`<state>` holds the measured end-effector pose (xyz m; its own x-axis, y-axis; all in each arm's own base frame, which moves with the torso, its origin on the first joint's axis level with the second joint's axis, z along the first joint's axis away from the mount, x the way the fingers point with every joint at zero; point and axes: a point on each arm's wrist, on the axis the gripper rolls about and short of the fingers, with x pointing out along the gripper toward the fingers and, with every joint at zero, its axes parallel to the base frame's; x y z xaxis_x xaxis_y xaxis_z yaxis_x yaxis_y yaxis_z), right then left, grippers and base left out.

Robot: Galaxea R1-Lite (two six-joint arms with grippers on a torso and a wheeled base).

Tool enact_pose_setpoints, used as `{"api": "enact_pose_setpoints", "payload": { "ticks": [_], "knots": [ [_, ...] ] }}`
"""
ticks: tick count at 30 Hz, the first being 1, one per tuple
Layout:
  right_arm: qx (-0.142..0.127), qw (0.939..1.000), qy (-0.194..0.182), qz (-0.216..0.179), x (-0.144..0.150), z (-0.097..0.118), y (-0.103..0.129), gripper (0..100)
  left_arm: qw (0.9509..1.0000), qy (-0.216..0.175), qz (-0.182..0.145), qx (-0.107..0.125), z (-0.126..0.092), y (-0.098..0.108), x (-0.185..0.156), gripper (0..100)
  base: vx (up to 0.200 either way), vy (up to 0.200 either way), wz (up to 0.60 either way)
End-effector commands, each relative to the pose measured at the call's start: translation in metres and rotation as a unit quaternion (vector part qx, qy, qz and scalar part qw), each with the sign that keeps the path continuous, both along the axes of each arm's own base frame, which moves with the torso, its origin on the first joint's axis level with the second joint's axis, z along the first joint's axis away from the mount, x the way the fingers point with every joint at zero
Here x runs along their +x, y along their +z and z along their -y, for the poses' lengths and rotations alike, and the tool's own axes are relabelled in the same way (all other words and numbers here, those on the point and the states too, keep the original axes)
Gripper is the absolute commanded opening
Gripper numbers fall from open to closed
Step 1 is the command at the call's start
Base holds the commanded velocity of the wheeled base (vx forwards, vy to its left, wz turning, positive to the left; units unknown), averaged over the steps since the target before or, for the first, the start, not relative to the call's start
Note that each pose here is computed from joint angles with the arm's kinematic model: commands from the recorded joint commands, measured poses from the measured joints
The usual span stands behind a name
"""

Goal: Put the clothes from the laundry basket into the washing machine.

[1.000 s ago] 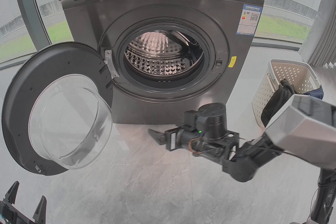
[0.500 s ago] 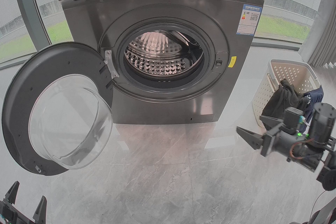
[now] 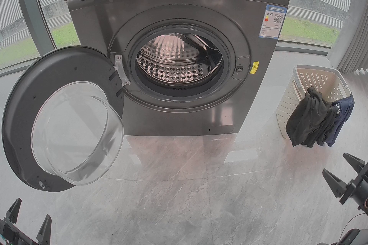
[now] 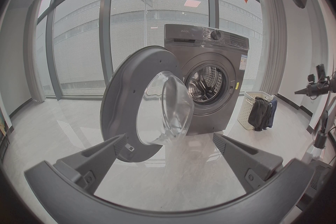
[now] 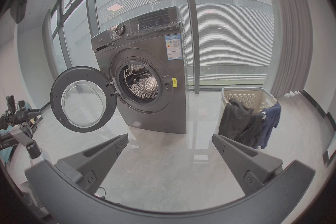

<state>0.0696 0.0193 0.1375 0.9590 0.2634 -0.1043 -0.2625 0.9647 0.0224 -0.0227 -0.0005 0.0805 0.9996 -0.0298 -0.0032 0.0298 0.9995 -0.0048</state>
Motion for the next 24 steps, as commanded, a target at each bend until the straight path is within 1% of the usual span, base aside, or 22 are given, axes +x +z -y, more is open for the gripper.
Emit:
{"api": "enact_pose_setpoints", "payload": {
  "ticks": [1, 4, 5, 6, 8, 11, 15, 19, 22, 23, 24],
  "knots": [
    [-0.005, 0.9931, -0.083, 0.084, -0.08, 0.02, -0.035, 100, 1.0, 0.0, 0.001, 0.0, 0.0, -0.005, 0.0, 100, 0.0, 0.0, 0.0],
    [-0.008, 0.9926, -0.094, 0.076, -0.086, 0.02, -0.048, 100, 1.0, 0.0, 0.002, 0.0, 0.0, -0.005, 0.0, 100, 0.0, 0.0, 0.0],
    [-0.008, 0.9926, -0.094, 0.076, -0.086, 0.02, -0.048, 100, 1.0, 0.0, 0.002, 0.0, 0.0, -0.005, 0.0, 100, 0.0, 0.0, 0.0],
    [-0.011, 0.9904, -0.114, 0.077, -0.088, 0.02, -0.051, 100, 1.0, 0.0, 0.002, 0.0, 0.0, -0.005, 0.0, 100, 0.0, 0.0, 0.0],
    [-0.014, 0.9881, -0.129, 0.083, -0.092, 0.019, -0.055, 100, 1.0, 0.0, 0.002, 0.0, 0.0, -0.005, 0.0, 100, 0.0, 0.0, 0.0],
    [-0.012, 0.9877, -0.133, 0.081, -0.093, 0.019, -0.056, 100, 1.0, 0.0, 0.002, 0.0, 0.0, -0.005, 0.0, 100, 0.0, 0.0, 0.0],
    [0.002, 0.9883, -0.142, 0.055, -0.092, 0.02, -0.061, 100, 1.0, 0.0, 0.002, 0.0, 0.0, -0.005, 0.0, 100, 0.0, 0.0, 0.0],
    [-0.007, 0.9889, -0.137, 0.056, -0.092, 0.02, -0.062, 100, 1.0, 0.0, 0.002, 0.0, 0.0, -0.005, 0.0, 100, 0.0, 0.0, 0.0],
    [-0.002, 0.9891, -0.136, 0.056, -0.092, 0.02, -0.061, 100, 1.0, 0.001, 0.002, 0.0, 0.0, -0.005, 0.0, 100, 0.0, 0.0, 0.0],
    [-0.006, 0.9892, -0.135, 0.056, -0.092, 0.02, -0.062, 100, 1.0, 0.002, 0.002, 0.0, 0.0, -0.005, 0.0, 100, 0.0, 0.0, 0.0],
    [-0.006, 0.9891, -0.136, 0.056, -0.092, 0.02, -0.062, 100, 1.0, 0.002, 0.002, 0.0, 0.0, -0.005, 0.0, 100, 0.0, -0.2, 0.0]
  ]
}}
